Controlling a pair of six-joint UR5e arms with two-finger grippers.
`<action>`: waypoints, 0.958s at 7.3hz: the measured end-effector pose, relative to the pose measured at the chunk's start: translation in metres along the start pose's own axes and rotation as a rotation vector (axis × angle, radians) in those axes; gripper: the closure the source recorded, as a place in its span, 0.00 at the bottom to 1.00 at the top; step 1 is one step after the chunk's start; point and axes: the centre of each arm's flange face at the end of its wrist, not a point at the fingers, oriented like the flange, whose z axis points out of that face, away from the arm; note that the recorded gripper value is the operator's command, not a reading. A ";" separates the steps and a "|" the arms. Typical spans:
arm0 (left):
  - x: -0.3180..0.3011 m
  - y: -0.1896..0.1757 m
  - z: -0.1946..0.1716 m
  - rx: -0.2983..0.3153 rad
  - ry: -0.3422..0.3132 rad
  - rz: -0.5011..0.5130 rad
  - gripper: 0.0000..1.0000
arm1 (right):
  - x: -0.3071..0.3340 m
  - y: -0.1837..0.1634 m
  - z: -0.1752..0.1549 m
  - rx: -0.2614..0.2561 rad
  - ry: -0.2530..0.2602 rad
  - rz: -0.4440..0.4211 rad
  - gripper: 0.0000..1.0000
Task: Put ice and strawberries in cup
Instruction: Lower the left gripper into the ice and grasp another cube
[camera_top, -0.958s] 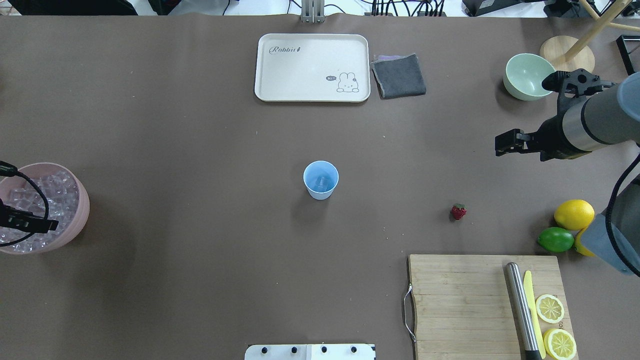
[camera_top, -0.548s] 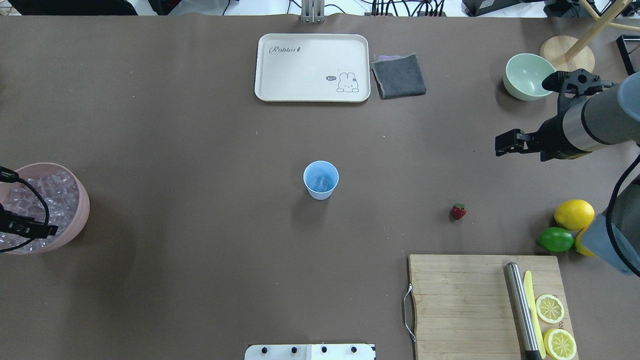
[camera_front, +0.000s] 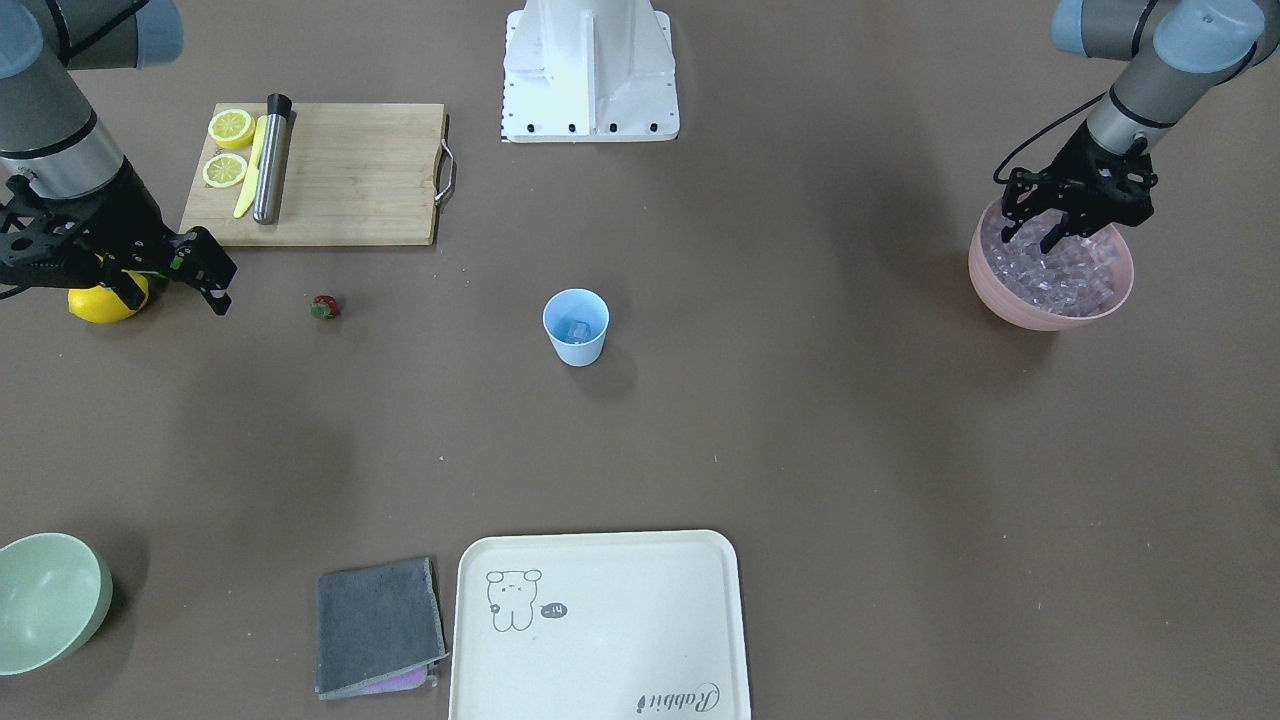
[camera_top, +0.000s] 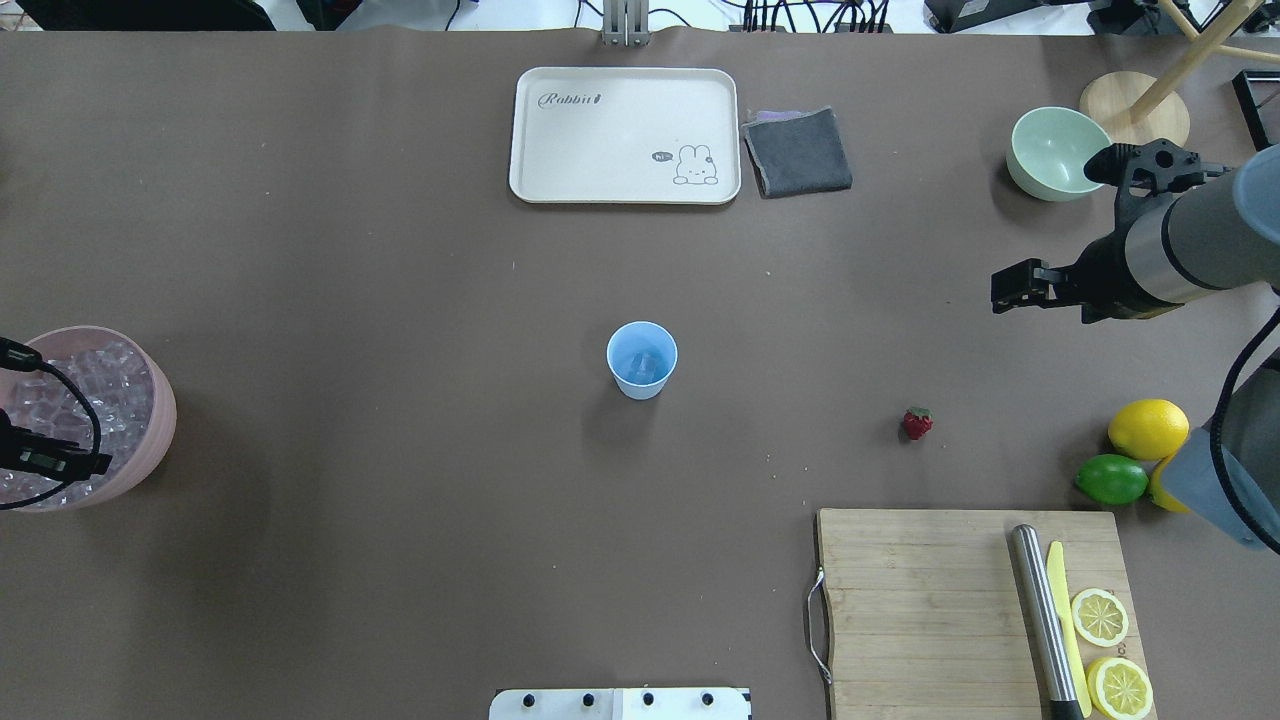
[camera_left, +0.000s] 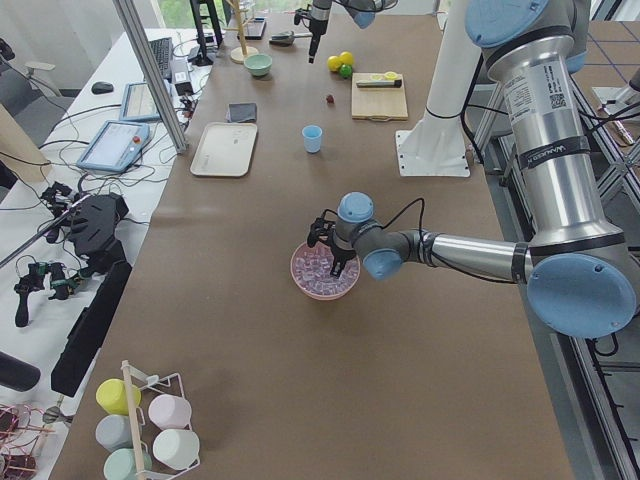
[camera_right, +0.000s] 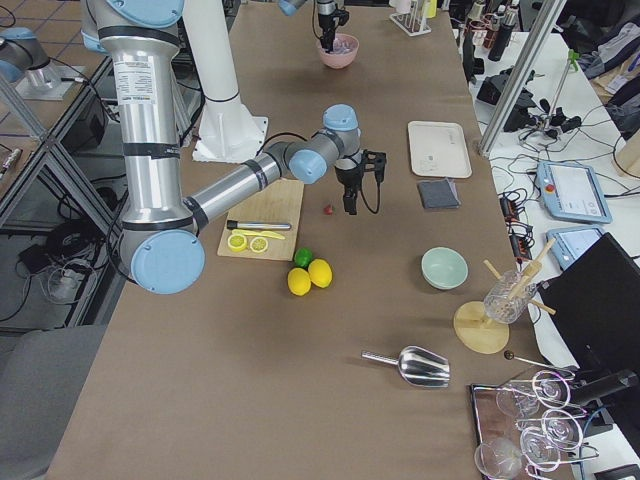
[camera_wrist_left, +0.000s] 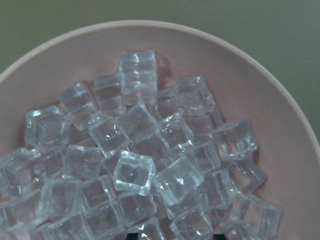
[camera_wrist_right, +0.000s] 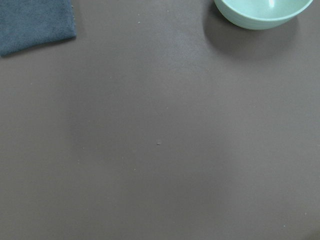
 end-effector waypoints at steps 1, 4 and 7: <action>0.000 0.000 0.001 -0.001 -0.001 0.000 0.84 | 0.000 0.000 0.000 0.000 0.000 0.000 0.00; 0.000 0.000 0.000 0.001 0.001 0.004 1.00 | 0.000 0.000 0.000 0.000 0.000 0.000 0.00; 0.004 -0.007 -0.007 0.014 0.021 0.009 1.00 | 0.000 0.000 0.000 0.000 -0.001 0.000 0.00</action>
